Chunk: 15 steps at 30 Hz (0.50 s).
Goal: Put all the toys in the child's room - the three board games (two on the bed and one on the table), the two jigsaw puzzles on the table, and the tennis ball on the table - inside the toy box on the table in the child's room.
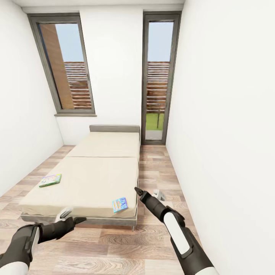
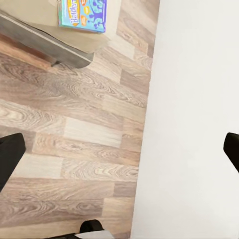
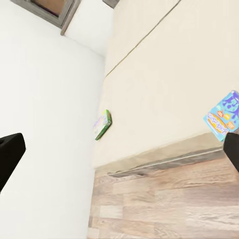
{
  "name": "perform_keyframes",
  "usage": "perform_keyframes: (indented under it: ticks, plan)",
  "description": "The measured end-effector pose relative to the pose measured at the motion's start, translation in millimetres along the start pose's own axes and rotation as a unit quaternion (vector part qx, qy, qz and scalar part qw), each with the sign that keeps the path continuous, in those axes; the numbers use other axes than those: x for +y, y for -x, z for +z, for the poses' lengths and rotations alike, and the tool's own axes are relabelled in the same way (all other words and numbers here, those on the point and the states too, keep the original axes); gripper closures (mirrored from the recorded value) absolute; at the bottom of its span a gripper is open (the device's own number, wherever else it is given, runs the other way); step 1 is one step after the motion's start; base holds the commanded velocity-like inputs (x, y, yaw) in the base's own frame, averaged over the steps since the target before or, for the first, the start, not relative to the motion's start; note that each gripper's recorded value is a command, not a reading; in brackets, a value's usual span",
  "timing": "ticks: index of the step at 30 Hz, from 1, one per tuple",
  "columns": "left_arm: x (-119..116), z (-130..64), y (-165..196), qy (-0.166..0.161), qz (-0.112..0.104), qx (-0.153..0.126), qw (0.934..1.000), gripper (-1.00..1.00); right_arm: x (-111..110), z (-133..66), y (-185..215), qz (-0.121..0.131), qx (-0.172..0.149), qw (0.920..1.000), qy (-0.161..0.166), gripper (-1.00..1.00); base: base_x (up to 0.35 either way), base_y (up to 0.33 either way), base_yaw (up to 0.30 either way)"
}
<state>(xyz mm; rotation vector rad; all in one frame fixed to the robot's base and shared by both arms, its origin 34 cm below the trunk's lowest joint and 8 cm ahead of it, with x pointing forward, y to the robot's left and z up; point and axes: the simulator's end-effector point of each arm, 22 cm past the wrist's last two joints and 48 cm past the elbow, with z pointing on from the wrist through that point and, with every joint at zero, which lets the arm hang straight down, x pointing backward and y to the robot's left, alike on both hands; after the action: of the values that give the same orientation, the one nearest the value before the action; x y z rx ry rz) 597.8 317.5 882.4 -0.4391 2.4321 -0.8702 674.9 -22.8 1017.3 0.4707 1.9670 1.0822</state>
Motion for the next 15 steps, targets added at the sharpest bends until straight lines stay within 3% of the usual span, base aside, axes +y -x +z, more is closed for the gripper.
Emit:
perform_keyframes:
  ticks: [2,4,6,8,12,15]
  plan:
    - [7.5,20.6,-2.4,0.026,0.001,-0.001,0.9997,-1.0,8.8,-1.1,7.4,-0.007,-0.01,0.9999,0.009,-1.0,0.0,0.0,0.0]
    - [13.7,29.6,-5.2,0.043,0.002,-0.001,0.9991,-1.0,18.6,-3.0,14.9,-0.014,-0.018,0.9996,0.017,-1.0,0.0,0.0,0.0]
    - [23.1,40.4,-7.7,0.069,0.005,-0.005,0.9976,-1.0,38.9,-8.3,28.9,-0.029,-0.031,0.9984,0.036,-1.0,0.0,0.0,0.0]
    - [26.3,53.6,-12.4,0.091,0.01,-0.012,0.9957,-1.0,62.8,-17.8,43.2,-0.06,-0.038,0.996,0.055,-1.0,0.0,0.0,0.0]
    - [14.0,74.0,-21.1,0.102,0.023,-0.023,0.9943,-1.0,89.3,-31.6,42.4,-0.106,-0.027,0.9917,0.067,-1.0,0.0,0.0,0.0]
    - [5.3,87.2,-29.7,0.107,0.04,-0.024,0.9931,-1.0,104.0,-37.9,33.1,-0.126,-0.013,0.9889,0.078,-1.0,0.0,0.0,0.0]
